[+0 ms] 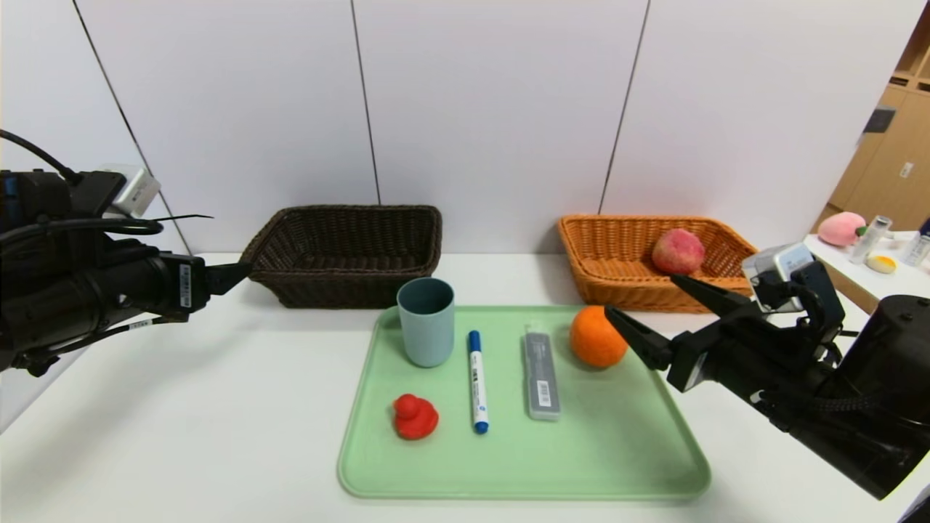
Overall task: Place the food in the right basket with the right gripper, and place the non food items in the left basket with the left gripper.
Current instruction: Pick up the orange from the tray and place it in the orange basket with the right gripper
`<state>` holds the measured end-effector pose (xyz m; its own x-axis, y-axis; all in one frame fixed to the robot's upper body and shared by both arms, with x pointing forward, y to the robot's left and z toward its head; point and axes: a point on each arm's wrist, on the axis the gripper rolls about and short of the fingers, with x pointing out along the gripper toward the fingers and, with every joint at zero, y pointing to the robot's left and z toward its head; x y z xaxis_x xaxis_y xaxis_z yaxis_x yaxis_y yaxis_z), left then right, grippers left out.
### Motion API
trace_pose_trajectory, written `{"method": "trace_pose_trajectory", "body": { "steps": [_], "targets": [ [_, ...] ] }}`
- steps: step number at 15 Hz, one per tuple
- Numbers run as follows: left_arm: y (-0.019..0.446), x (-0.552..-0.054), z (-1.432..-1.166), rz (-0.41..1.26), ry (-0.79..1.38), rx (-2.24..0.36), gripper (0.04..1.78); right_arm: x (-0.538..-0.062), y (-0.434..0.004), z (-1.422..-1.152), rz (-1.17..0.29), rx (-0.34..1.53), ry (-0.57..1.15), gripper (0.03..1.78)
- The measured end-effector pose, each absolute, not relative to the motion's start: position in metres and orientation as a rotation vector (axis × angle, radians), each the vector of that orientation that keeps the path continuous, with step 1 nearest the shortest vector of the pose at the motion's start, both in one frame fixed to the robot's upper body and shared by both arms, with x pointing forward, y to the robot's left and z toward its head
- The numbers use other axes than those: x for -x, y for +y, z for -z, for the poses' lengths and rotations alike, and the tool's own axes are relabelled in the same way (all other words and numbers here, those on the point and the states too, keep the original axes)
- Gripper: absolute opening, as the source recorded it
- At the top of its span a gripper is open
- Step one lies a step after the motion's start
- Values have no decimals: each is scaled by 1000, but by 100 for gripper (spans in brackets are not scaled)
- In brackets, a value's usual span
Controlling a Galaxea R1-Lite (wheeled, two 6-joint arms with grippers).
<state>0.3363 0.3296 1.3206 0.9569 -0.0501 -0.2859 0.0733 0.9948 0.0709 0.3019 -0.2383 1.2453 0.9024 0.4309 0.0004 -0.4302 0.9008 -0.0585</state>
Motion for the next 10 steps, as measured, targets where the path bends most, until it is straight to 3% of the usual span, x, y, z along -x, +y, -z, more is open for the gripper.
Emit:
{"method": "trace_pose_trajectory", "body": {
  "steps": [6,10],
  "targets": [
    [330,-332,-1315,62,306,-80,169,-308,-236,-1200,-436,80,134,169],
    [330,-331,-1314,61,303,-78,169,-318,-231,-1184,-429,39,202,169]
  ]
}}
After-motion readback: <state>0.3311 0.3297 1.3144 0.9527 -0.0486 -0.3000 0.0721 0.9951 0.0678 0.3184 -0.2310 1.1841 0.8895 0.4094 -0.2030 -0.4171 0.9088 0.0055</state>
